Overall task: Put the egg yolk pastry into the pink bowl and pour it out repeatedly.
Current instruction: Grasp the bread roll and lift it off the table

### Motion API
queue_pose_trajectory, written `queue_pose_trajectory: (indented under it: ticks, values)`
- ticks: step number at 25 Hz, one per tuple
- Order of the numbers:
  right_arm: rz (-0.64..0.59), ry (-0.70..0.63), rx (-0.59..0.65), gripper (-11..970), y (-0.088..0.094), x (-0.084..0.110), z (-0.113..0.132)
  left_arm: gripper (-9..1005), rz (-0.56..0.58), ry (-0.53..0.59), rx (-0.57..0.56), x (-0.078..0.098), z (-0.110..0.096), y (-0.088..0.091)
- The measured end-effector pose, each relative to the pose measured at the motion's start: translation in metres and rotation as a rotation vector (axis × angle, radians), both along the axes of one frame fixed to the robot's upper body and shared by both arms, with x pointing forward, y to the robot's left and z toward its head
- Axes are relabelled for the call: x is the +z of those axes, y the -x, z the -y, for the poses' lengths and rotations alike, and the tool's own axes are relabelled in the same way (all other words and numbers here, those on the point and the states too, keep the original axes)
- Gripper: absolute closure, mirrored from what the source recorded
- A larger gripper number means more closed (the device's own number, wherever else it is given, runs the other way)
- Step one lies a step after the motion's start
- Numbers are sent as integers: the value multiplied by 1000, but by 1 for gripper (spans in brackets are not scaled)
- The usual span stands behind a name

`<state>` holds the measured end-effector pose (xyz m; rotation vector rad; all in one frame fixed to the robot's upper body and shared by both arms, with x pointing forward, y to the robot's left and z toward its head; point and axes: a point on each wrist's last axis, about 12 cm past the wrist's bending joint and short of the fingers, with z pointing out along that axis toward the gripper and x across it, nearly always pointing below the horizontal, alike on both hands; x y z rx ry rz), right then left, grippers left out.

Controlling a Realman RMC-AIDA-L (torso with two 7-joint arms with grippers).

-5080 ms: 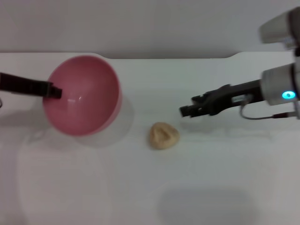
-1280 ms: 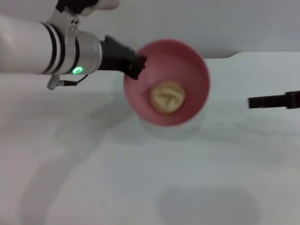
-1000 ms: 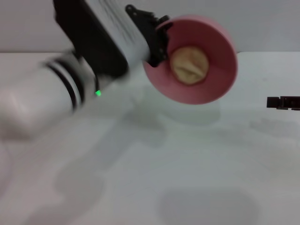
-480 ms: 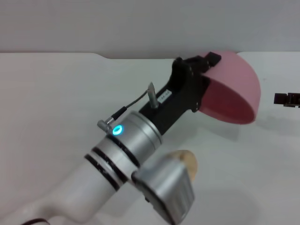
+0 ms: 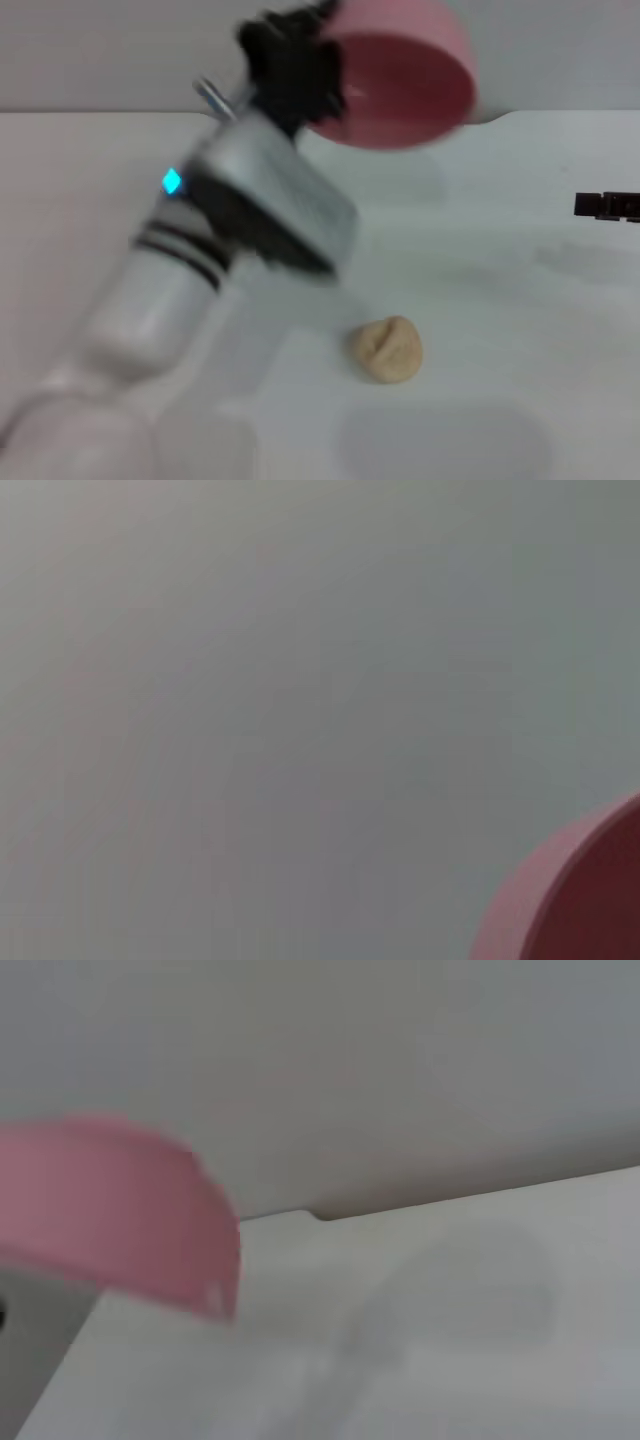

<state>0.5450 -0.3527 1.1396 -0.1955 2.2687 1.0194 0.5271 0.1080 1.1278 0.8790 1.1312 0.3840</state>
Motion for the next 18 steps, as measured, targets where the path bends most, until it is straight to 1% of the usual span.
queue_pose_trajectory:
  ticks: [1, 2, 3, 5, 7, 8, 10, 12, 13, 14, 15, 18]
  values:
    - [-2, 0, 9, 401, -1, 0, -2, 997, -60, 50, 20, 4, -5, -7]
    - [-4, 6, 25, 401, -3, 0, -4, 997, -151, 128, 48, 12, -16, -21]
    - [-7, 14, 47, 401, -4, -1, -7, 997, -236, 185, 45, 15, -23, -30]
    - [-14, 42, 97, 401, -8, -1, -16, 997, -415, 323, 20, 24, -51, -51]
    - [-19, 73, 142, 401, -12, -2, -25, 997, -579, 454, -57, 30, -74, -67]
    - [-23, 92, 167, 401, -14, -2, -29, 997, -683, 530, -98, 32, -89, -77]
    - [-34, 133, 213, 401, -18, -1, -38, 997, -906, 644, -184, 37, -107, -87]
    - [-50, 186, 273, 401, -23, -1, -49, 997, -1092, 656, -203, 39, -123, -93]
    - [-56, 212, 301, 401, -26, -1, -54, 997, -1186, 633, -190, 39, -130, -94]
    - [-69, 274, 368, 401, -32, -2, -68, 997, -1345, 606, -129, 40, -143, -91]
    - [-69, 274, 368, 401, -32, -2, -68, 997, -1345, 606, -129, 40, -143, -91]
    - [-68, 359, 448, 401, -40, -3, -90, 998, -1459, 586, 7, 42, -159, -84]
